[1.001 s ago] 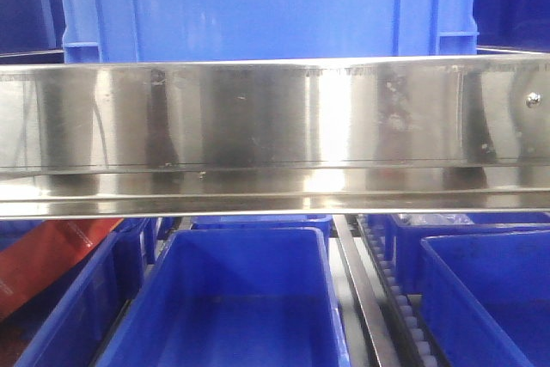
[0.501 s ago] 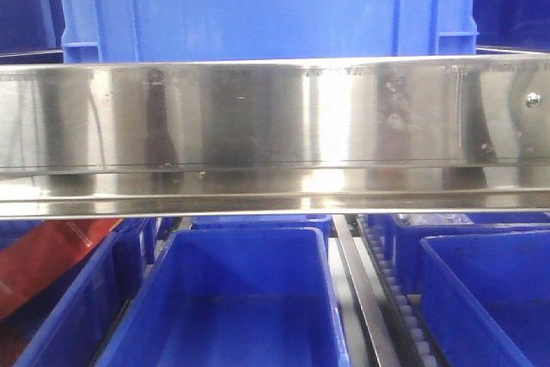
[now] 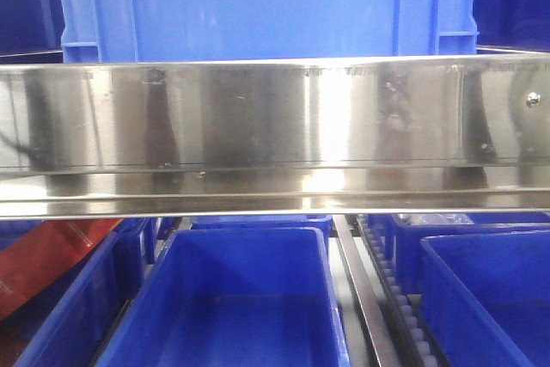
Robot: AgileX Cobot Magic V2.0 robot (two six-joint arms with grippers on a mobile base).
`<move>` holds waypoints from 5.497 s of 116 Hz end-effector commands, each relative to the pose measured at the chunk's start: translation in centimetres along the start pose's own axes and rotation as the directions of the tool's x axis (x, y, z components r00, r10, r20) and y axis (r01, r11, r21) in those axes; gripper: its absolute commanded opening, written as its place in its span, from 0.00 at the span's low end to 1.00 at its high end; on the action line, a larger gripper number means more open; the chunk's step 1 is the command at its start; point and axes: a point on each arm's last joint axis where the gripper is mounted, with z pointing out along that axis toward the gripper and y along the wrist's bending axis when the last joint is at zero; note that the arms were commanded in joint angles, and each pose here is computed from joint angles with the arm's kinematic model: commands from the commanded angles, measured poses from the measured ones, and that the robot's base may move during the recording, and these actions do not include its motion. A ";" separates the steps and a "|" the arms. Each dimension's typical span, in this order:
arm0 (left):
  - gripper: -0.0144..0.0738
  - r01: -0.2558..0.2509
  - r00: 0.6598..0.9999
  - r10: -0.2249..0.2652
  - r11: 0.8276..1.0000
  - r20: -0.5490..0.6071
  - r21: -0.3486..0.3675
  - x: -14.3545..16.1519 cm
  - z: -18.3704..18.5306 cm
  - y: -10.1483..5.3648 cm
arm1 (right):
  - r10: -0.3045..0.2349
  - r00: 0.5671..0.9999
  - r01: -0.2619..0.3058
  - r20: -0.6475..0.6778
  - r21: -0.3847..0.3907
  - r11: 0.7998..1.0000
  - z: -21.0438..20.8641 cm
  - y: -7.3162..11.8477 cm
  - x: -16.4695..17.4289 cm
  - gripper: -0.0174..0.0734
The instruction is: Place cylindrical capacitor in blue bin on shelf
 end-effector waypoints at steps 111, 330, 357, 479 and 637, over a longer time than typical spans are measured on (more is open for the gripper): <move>0.85 0.067 0.974 -0.047 0.994 -0.220 0.081 2.5 14.1 -1.4 | -0.002 0.999 0.002 0.049 0.002 1.000 -0.3 0.0 -0.6 0.01; 0.04 0.063 0.993 -0.063 0.998 0.100 0.001 15.4 -19.2 -1.2 | -0.173 0.981 0.122 -0.093 -0.403 0.907 14.0 13.8 -10.2 0.01; 0.04 0.063 0.993 -0.063 0.998 0.100 0.001 15.4 -19.2 -1.2 | -0.233 0.937 0.112 -0.261 -0.407 0.907 21.2 16.1 -5.7 0.01; 0.04 0.068 0.993 -0.068 0.998 0.098 0.006 15.4 -19.2 -1.2 | -0.187 0.966 0.095 -0.178 -0.428 0.899 14.4 14.2 -9.8 0.15; 0.04 0.064 0.993 -0.064 0.998 0.100 0.003 15.4 -19.2 -1.2 | -0.055 0.972 0.138 0.228 -0.364 0.921 -5.9 3.5 9.2 0.01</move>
